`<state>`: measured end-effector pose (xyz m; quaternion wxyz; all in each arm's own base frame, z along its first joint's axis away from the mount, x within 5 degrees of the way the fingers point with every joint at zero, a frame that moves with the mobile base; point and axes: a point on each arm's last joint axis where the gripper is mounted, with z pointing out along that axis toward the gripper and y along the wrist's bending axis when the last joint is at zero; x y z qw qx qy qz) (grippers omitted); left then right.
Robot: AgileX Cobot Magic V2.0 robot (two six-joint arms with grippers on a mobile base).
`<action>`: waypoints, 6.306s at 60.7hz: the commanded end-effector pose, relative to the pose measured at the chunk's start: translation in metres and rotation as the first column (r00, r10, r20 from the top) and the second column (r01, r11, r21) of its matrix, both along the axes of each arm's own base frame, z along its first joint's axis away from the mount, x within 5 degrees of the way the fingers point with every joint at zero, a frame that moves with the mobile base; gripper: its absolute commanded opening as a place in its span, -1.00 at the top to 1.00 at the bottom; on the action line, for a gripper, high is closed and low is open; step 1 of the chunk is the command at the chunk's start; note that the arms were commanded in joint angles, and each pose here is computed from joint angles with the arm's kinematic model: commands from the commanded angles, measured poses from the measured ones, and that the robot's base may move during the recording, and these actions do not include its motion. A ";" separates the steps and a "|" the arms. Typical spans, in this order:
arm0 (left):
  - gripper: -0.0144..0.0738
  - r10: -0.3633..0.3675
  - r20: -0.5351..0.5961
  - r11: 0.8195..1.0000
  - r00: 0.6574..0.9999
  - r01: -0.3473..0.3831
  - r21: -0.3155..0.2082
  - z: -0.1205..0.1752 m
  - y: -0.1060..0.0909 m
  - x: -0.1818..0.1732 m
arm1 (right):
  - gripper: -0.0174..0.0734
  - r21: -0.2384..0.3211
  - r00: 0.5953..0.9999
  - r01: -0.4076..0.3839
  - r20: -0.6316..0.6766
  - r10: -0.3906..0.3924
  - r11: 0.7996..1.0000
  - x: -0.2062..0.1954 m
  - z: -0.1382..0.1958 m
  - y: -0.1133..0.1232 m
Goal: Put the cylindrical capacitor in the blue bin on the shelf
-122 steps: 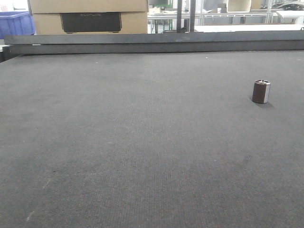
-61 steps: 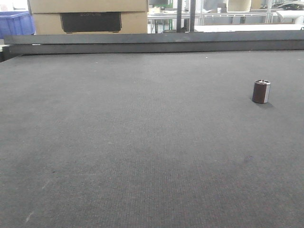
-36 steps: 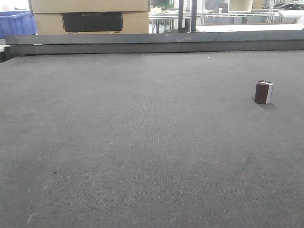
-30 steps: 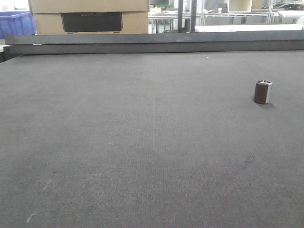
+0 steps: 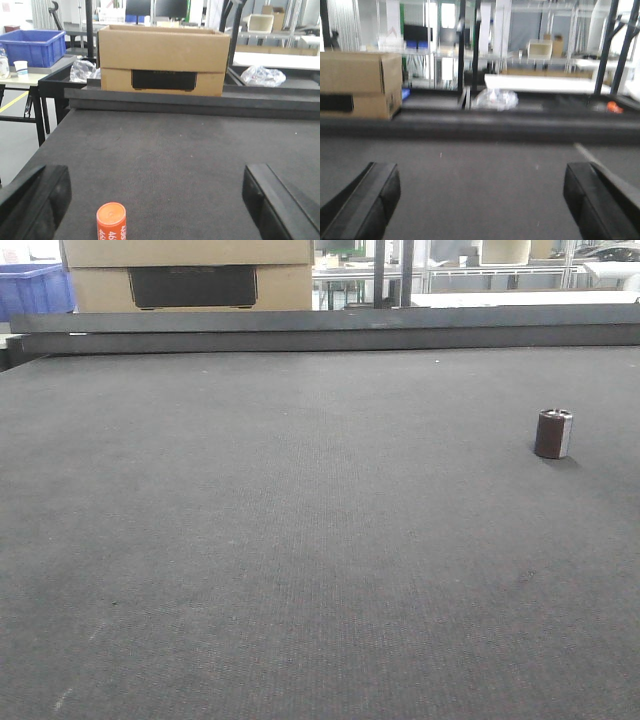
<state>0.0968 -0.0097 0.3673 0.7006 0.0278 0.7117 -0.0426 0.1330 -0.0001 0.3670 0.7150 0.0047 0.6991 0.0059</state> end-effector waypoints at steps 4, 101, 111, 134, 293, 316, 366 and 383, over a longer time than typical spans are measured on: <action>-0.71 -0.008 0.030 1.000 1.000 0.008 -0.011 0.005 -0.001 0.000 | -0.64 -0.003 0.992 -0.038 -0.118 0.037 0.999 0.025 -0.026 0.006; -0.71 -0.009 0.065 1.000 0.998 0.011 -0.017 0.008 -0.001 0.000 | -0.64 -0.123 0.966 -0.150 -0.227 0.119 0.981 0.219 -0.250 0.035; -0.71 -0.009 0.063 1.000 0.998 0.011 -0.017 0.008 -0.001 0.000 | -0.49 -0.123 0.964 -0.151 -0.236 0.119 0.981 0.221 -0.252 0.035; -0.71 -0.010 0.050 1.000 0.999 0.010 -0.018 0.007 -0.001 0.000 | 0.75 -0.124 0.970 -0.146 -0.214 0.117 0.981 0.221 -0.241 0.035; -0.42 0.243 -0.311 0.956 0.919 -0.281 -0.081 -0.231 0.003 0.251 | 0.81 -0.150 0.994 -0.088 0.044 0.095 0.985 0.067 -0.013 0.019; 0.92 0.172 -0.288 0.979 0.942 -0.196 -0.058 -0.208 -0.003 0.248 | 0.81 -0.150 0.993 -0.100 -0.072 0.090 0.984 0.067 -0.023 0.019; 0.92 0.005 -0.434 1.000 0.901 0.007 0.027 -0.015 -0.007 0.099 | 0.81 -0.043 0.895 -0.131 -0.434 0.100 0.990 0.057 -0.028 0.019; 0.92 -0.005 -0.421 0.995 0.907 0.048 0.091 0.004 -0.005 0.051 | 0.81 -0.045 0.954 -0.127 -0.279 0.109 0.991 0.015 0.011 0.016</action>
